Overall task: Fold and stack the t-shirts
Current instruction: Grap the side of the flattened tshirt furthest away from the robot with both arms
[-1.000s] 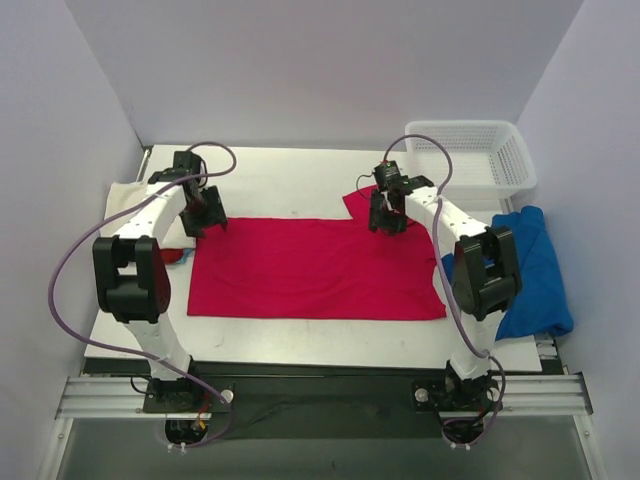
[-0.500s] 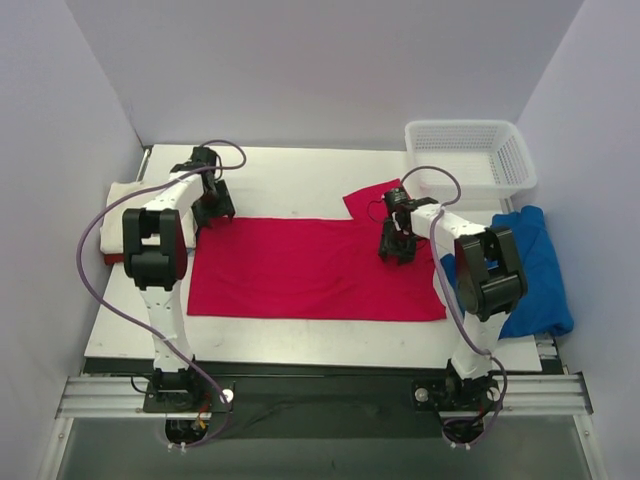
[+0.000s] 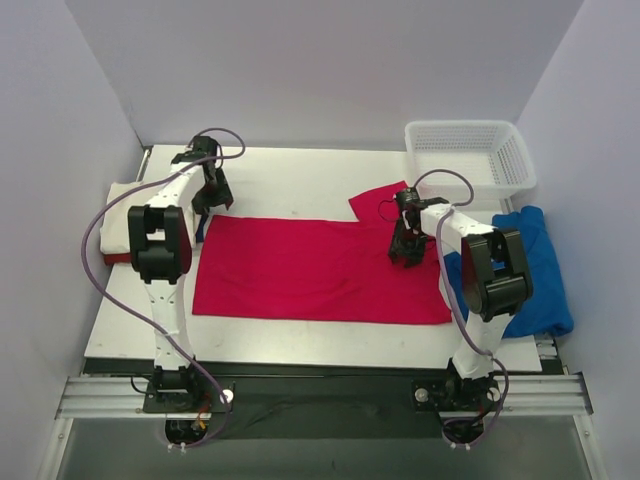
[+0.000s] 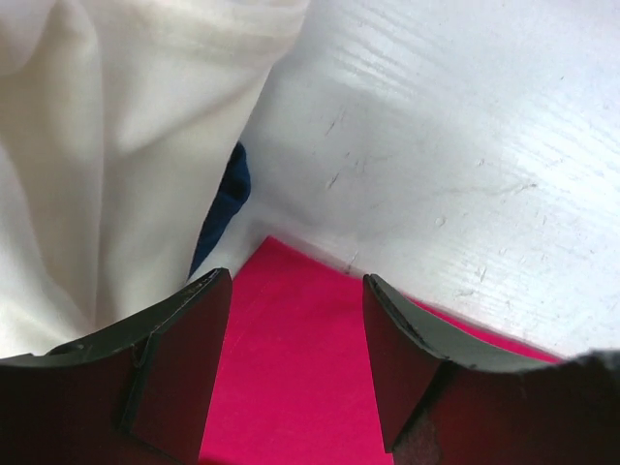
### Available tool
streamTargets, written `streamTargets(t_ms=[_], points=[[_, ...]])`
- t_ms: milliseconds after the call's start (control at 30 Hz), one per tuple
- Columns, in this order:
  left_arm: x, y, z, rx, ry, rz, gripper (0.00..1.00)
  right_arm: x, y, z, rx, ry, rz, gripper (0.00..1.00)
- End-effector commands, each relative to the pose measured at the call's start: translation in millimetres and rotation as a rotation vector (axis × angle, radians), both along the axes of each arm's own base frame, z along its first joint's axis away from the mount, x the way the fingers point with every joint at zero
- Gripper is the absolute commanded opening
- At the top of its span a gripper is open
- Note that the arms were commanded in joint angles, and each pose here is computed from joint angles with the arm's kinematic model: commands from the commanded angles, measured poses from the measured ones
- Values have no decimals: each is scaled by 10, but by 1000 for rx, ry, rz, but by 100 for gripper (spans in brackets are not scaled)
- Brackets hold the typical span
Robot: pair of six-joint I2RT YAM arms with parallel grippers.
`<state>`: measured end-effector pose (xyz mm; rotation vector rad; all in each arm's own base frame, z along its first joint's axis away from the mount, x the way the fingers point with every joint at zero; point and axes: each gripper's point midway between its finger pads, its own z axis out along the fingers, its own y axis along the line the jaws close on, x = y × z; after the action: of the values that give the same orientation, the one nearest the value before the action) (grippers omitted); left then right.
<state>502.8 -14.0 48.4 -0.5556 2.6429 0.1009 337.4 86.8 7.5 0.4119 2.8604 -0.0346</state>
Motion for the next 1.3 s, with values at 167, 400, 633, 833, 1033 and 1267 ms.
streamTargets(t_ms=[167,400,633,833,1033,1267], points=[[26,-31,-156,12,60,4,64,-291,-198,-87,-83,124,-11,35],[-9,-39,-202,8,75,1,36,-275,-190,-56,-84,112,-15,34],[-23,-23,-180,17,83,-1,9,-179,-209,73,-93,66,-23,34],[2,-19,-66,16,63,-9,5,-26,-212,287,-99,2,-18,34],[14,-4,79,28,35,-9,56,-59,-222,276,-103,12,-19,34],[128,-19,182,22,-7,-14,58,-126,-288,247,-133,20,-25,34]])
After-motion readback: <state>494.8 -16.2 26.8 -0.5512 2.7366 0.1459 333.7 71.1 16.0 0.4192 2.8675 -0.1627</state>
